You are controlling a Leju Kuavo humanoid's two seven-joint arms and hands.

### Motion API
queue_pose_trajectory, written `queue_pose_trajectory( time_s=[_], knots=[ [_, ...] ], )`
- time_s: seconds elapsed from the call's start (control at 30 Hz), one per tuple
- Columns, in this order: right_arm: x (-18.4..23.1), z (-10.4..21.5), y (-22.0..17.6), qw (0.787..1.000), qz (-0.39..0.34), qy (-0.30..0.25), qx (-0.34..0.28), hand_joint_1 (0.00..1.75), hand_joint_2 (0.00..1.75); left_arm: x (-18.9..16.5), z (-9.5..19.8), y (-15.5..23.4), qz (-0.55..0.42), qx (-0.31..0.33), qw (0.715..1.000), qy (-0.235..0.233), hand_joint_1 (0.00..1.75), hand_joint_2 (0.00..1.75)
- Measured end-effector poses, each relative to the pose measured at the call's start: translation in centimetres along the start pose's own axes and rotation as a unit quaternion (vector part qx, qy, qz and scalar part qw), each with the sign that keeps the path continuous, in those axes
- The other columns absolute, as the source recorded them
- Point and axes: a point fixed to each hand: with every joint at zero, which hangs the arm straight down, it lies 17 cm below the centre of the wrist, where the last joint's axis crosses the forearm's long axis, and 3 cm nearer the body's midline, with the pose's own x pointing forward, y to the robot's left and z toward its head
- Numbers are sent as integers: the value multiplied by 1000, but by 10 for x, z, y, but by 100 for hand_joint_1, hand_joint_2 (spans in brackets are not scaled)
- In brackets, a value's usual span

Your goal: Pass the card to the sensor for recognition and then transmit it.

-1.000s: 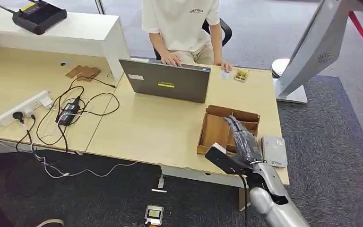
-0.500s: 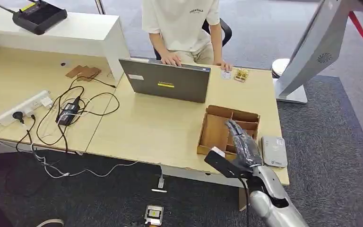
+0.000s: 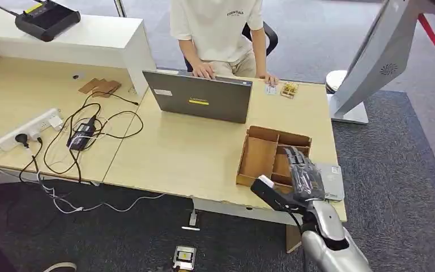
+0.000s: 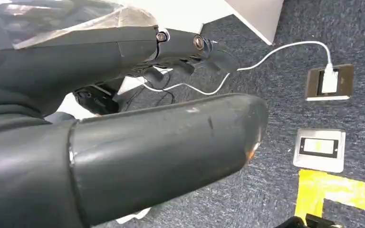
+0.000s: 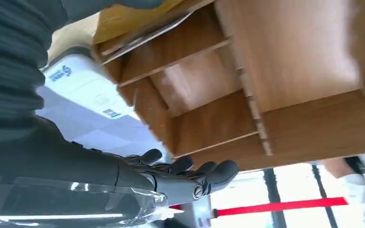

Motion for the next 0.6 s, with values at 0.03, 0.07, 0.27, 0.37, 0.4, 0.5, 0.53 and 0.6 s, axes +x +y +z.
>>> queue_pose_trajectory(
  time_s=[0.03,0.07,0.27,0.37,0.4,0.5,0.53,0.6],
  knots=[
    [-5,-1,1,1000,4,7,-1,0,175,0,0,0,0,0,1000,0,0,0],
    [-10,-1,1,1000,5,14,-1,0,175,0,0,0,-1,0,1000,1,0,0],
    [-31,-1,6,999,6,40,5,0,175,0,0,0,-5,-1,1000,0,0,0],
    [-38,-1,8,999,7,47,8,0,175,0,0,0,-6,-2,1000,0,0,0],
    [-40,-1,9,999,7,51,9,0,175,0,0,0,-6,-1,1000,0,0,0],
    [-45,0,11,998,4,57,12,0,175,0,-1,1,-7,-1,1000,-1,0,0],
    [-46,0,12,998,3,58,13,0,175,0,-1,1,-7,-1,1000,0,0,0],
    [-47,1,13,998,1,58,15,0,175,0,-1,1,-6,-1,1000,0,0,0]
  ],
)
